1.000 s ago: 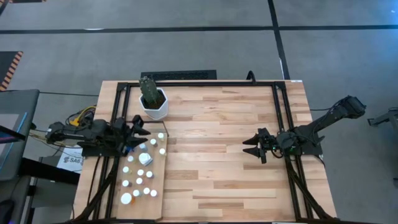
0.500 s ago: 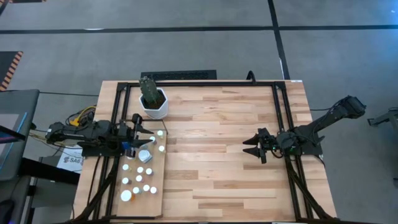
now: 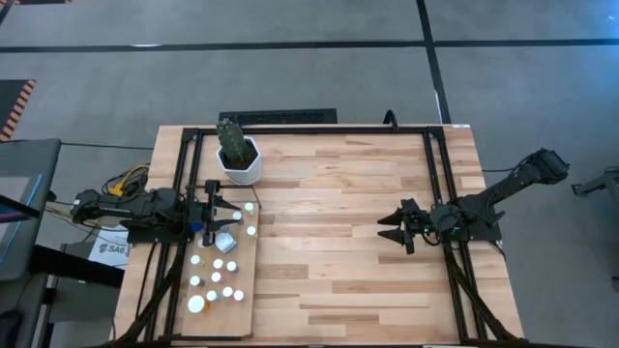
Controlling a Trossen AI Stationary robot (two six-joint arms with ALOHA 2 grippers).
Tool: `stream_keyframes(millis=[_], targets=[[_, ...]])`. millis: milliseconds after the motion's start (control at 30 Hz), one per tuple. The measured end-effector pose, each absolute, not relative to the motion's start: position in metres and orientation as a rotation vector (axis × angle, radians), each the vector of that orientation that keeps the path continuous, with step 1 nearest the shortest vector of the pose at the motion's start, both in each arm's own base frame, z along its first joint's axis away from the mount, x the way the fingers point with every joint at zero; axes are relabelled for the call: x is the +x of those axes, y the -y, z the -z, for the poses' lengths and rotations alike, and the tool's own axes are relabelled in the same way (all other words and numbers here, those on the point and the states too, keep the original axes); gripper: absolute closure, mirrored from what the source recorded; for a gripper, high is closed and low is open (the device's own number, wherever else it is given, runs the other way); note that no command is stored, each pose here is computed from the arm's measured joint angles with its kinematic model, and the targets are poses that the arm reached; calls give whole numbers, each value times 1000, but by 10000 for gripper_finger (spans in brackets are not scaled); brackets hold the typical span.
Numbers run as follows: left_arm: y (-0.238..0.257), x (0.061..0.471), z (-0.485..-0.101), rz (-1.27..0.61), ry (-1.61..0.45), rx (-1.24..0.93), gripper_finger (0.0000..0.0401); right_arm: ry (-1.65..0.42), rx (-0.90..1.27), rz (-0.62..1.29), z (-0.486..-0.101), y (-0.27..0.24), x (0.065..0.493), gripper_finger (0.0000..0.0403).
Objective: Pick and place medicine bottles onto shelf by color
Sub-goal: Return to Home Position
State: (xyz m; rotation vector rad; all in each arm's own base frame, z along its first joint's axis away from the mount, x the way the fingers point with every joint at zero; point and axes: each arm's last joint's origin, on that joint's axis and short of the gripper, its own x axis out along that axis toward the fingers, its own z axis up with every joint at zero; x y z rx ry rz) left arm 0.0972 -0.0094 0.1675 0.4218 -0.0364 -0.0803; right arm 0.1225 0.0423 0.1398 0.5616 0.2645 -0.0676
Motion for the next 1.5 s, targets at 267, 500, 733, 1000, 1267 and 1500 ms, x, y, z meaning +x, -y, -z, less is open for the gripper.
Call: stream_keyframes(millis=[267, 500, 733, 1000, 1267, 1500], targets=[[9, 97, -168, 82, 40, 372, 266, -264, 562, 67, -140, -42, 122, 154], [9, 97, -168, 83, 39, 307, 266, -272, 558, 70, -139, -42, 122, 154], [9, 97, -168, 84, 40, 301, 266, -226, 580, 82, -145, -36, 117, 154], [9, 97, -169, 84, 42, 300, 266, -108, 625, 177, -154, -19, 112, 154], [9, 97, -169, 84, 42, 300, 266, 53, 662, 314, -164, 2, 106, 154], [9, 97, -169, 84, 42, 300, 266, 191, 667, 496, -169, 24, 99, 154]])
